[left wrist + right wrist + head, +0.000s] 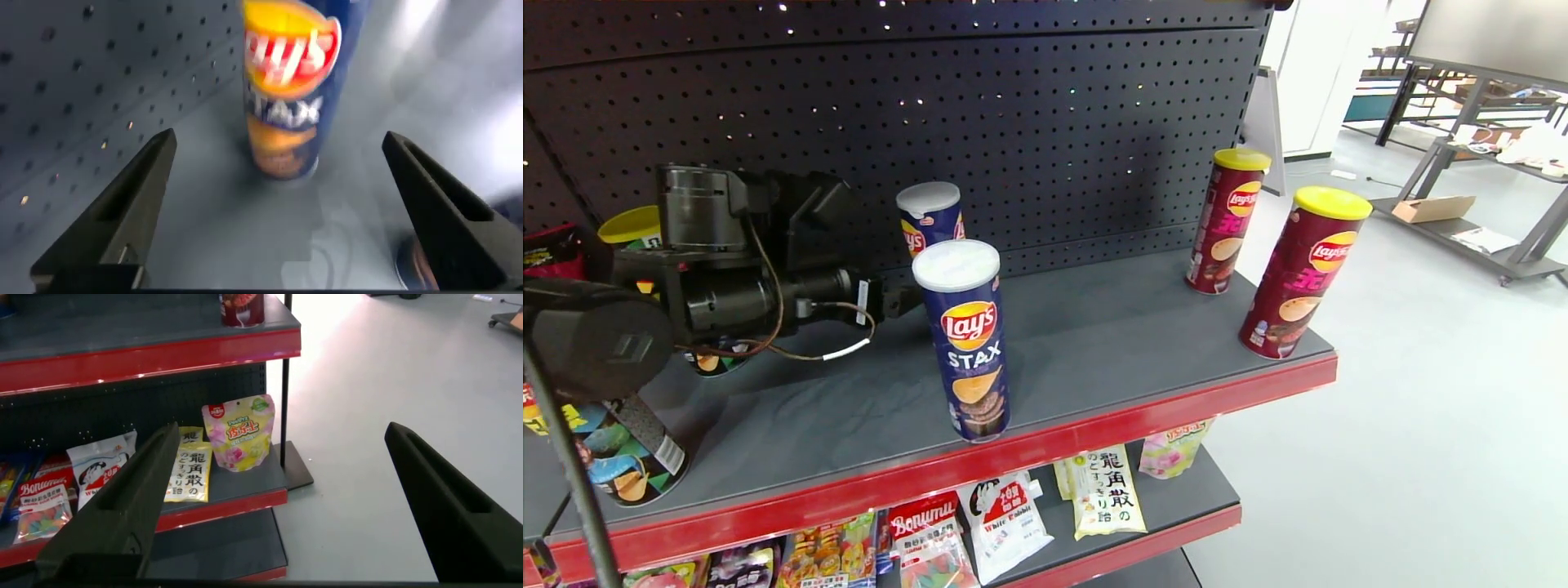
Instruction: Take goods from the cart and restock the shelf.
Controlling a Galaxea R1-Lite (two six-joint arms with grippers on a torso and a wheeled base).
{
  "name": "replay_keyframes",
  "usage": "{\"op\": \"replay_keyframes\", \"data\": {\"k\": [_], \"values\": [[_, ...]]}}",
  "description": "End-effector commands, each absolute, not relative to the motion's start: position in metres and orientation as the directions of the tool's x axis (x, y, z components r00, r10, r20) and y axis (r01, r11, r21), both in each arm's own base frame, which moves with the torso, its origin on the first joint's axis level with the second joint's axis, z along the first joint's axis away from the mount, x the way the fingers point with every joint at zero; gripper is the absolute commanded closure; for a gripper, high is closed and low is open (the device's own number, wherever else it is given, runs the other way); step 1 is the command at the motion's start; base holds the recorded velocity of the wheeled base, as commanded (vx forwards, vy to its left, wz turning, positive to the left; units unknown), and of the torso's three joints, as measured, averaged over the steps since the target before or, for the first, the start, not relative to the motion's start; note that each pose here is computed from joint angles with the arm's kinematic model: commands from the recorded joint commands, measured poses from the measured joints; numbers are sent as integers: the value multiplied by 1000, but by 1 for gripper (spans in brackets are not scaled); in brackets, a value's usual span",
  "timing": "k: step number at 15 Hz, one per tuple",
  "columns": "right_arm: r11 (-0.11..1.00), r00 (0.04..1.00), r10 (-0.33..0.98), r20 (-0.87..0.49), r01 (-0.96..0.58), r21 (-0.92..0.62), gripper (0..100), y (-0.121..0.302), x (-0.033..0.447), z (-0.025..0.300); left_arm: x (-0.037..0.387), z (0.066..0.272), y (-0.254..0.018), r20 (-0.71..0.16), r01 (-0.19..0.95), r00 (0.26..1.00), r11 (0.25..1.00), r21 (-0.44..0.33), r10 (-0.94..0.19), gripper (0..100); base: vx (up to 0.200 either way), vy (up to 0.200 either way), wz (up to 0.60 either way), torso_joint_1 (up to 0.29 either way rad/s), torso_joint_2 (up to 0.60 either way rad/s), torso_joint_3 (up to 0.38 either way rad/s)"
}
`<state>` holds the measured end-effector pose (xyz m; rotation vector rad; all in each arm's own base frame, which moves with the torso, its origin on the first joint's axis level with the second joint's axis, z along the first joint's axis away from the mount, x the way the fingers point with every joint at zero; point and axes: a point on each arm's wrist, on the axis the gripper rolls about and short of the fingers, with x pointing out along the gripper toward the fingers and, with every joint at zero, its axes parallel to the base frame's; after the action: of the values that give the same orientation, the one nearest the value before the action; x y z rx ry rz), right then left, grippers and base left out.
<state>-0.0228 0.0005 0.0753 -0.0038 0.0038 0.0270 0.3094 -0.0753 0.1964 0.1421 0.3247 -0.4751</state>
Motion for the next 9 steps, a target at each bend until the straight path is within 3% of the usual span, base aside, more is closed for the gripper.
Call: {"op": "replay_keyframes", "data": {"k": [1, 7, 9], "values": [[1000, 1000, 28, -3, -28, -5, 0, 0, -23, 75, 272, 207, -65, -316, 459, 853, 886, 72, -416, 0, 0, 0, 0, 0, 0, 0], [1000, 1000, 28, -3, -28, -5, 0, 0, -23, 75, 151, 202, -38, -307, 465, 853, 882, 77, -423, 0, 0, 0, 0, 0, 0, 0], [1000, 1000, 28, -3, -28, -5, 0, 0, -23, 75, 104, 209, -26, -231, 445, 882, 888, 119, -411, 0, 0, 0, 0, 0, 0, 0]]}}
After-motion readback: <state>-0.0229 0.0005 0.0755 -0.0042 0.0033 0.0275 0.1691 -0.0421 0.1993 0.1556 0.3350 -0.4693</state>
